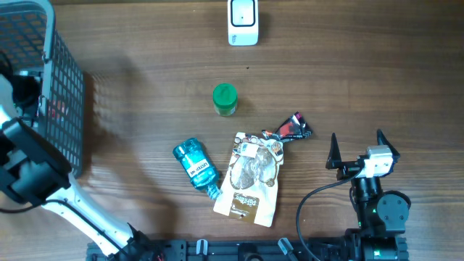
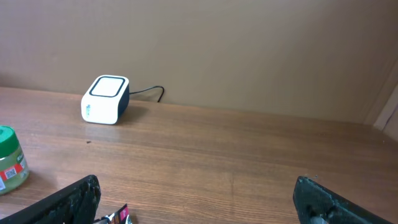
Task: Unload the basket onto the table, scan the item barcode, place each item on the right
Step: 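Grasp the red Kleenex tissue pack with the left gripper and lift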
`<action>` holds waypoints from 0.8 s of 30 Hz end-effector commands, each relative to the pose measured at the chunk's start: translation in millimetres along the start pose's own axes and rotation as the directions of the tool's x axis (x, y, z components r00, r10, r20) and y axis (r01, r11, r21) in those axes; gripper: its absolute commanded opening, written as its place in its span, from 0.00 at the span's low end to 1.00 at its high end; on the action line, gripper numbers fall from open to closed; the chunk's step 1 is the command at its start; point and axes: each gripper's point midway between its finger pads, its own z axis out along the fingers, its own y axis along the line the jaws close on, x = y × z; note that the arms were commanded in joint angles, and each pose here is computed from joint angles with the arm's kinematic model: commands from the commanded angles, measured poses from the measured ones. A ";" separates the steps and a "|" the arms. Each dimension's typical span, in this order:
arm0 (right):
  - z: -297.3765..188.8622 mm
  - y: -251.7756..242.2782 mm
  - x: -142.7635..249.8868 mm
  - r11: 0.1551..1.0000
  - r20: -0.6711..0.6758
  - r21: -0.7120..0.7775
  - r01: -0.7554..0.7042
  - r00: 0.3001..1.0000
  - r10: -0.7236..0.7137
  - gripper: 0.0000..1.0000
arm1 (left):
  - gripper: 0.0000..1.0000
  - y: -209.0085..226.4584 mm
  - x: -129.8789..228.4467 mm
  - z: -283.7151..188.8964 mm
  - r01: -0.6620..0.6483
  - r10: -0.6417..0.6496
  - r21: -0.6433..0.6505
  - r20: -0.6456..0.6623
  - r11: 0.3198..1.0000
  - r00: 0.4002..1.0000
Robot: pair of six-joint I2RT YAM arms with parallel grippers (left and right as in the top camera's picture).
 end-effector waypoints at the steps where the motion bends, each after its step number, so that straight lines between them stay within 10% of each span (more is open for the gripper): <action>1: -0.2 0.0 -1.1 1.000 0.005 0.002 0.009 1.000 -0.009 1.00 | 1.00 -3.2 3.7 15.7 0.019 -0.019 -0.029 0.022 0.999 1.000; 7: -0.2 0.0 -1.1 1.000 0.005 0.002 0.009 1.000 -0.009 1.00 | 0.98 -3.4 7.6 35.0 0.005 -0.004 -0.054 0.021 0.999 1.000; 10: -0.2 0.0 -1.2 1.000 0.006 0.002 0.010 1.000 -0.010 1.00 | 0.48 12.0 6.9 36.6 0.004 0.001 -0.128 0.036 0.992 0.999; 14: -0.2 0.0 -1.1 1.000 0.005 0.002 0.009 1.000 -0.009 1.00 | 0.25 22.4 12.3 35.3 -0.011 0.013 -0.173 0.015 0.985 1.000; 24: -0.2 0.0 -1.1 1.000 0.005 0.002 0.009 1.000 -0.009 1.00 | 0.06 27.6 0.4 -66.1 0.022 -0.016 -0.152 0.037 0.988 0.999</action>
